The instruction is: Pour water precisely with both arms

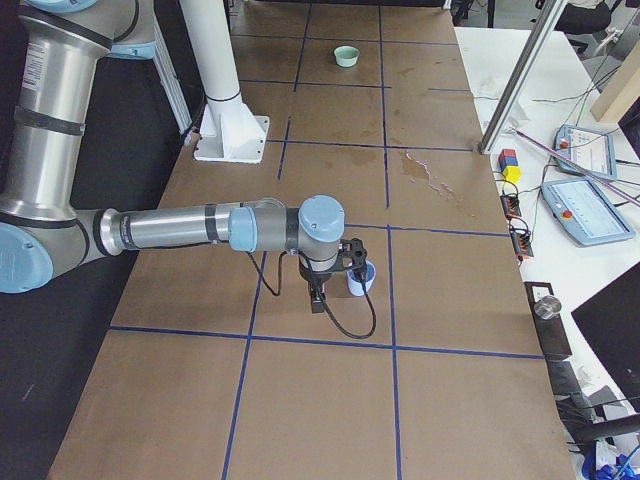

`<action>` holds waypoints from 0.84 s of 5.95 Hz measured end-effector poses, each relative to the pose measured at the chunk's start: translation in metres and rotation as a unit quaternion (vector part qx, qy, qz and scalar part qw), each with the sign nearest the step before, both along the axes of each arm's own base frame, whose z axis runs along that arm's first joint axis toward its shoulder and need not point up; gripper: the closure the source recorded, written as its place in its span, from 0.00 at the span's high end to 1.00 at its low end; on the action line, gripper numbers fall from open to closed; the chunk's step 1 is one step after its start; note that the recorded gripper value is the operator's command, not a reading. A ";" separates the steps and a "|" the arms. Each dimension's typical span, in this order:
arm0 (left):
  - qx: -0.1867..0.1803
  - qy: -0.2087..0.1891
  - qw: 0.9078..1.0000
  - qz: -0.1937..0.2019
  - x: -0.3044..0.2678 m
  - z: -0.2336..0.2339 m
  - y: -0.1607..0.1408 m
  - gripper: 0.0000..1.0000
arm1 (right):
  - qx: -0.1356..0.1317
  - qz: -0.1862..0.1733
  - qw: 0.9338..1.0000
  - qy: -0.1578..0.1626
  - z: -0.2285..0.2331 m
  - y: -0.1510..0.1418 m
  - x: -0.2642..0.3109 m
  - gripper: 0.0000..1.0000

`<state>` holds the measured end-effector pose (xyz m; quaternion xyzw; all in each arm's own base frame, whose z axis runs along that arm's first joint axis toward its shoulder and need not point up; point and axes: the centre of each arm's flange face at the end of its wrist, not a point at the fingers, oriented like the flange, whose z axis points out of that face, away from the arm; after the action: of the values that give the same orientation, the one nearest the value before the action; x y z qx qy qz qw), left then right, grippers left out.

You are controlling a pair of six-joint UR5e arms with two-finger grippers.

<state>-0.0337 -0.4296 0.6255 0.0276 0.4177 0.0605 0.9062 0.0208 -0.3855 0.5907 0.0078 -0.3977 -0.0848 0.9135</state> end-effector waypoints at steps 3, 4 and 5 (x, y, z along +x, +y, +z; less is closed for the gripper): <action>-0.005 0.006 1.000 -0.001 0.000 0.003 0.005 1.00 | 0.000 -0.001 1.000 0.004 0.002 0.001 0.001 1.00; -0.007 0.008 1.000 -0.001 0.001 0.005 0.004 1.00 | -0.001 0.000 1.000 0.003 0.002 0.001 0.001 1.00; -0.007 0.009 1.000 -0.001 0.002 0.004 0.001 1.00 | 0.000 0.000 1.000 0.002 0.001 0.000 0.000 1.00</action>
<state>-0.0316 -0.4284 0.6291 0.0218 0.4263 0.0564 0.9025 0.0212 -0.3856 0.5915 0.0078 -0.3957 -0.0849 0.9144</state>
